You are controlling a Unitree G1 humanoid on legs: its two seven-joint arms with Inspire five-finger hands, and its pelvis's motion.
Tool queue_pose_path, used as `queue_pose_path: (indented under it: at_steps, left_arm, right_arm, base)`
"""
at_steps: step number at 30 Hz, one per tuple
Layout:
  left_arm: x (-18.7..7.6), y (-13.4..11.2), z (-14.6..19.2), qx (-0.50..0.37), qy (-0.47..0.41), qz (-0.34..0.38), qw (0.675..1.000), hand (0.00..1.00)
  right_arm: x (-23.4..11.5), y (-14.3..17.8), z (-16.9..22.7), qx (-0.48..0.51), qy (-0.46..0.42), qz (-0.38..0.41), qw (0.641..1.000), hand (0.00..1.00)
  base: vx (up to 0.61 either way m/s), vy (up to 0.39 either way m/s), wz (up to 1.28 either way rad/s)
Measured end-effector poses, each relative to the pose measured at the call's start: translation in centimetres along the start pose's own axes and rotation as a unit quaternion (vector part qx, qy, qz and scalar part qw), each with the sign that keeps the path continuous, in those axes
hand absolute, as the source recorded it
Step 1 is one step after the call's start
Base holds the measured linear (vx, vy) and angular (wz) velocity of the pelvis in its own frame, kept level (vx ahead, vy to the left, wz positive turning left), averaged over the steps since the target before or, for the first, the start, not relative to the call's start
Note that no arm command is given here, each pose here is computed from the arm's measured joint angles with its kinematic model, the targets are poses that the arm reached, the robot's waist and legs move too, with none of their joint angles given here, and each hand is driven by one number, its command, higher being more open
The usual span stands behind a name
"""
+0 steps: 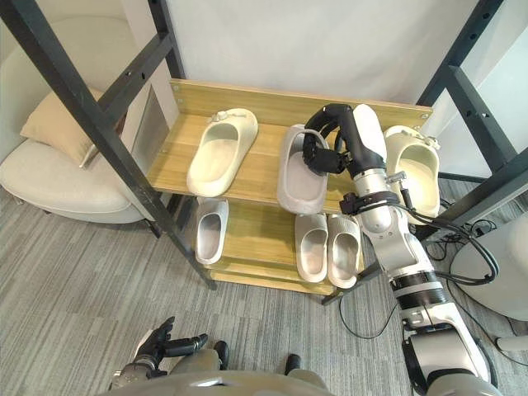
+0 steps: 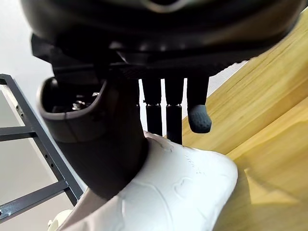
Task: Organize the slippers on the shoe rack
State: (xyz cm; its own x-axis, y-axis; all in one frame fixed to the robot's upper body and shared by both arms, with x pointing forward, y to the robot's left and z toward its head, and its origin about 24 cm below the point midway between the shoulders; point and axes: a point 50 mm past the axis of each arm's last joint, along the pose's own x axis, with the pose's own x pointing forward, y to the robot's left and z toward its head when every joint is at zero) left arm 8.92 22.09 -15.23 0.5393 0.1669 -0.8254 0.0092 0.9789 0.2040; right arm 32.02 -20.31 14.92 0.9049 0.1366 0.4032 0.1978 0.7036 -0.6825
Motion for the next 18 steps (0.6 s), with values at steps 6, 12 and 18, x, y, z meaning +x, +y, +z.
queue_pose_path:
  at_steps: [6,12,18]
  left_arm:
    - [0.0,0.0,0.0,0.0,0.0,0.0,1.0,1.0]
    - [0.0,-0.2,0.0,-0.002,0.001,-0.001,1.0,1.0]
    - [0.0,-0.2,-0.3,-0.001,0.011,0.0,1.0,1.0]
  right_arm:
    - [0.1,0.0,0.4,0.015,-0.007,0.004,1.0,0.0]
    - [-1.2,-0.3,3.6,0.046,-0.07,-0.013,0.996,0.0]
    - [-2.7,-3.3,7.9,0.096,-0.168,-0.129,0.973,0.0]
  base:
    - [0.0,0.0,0.0]
    - [0.01,0.005,-0.03]
    - [0.0,0.0,0.0]
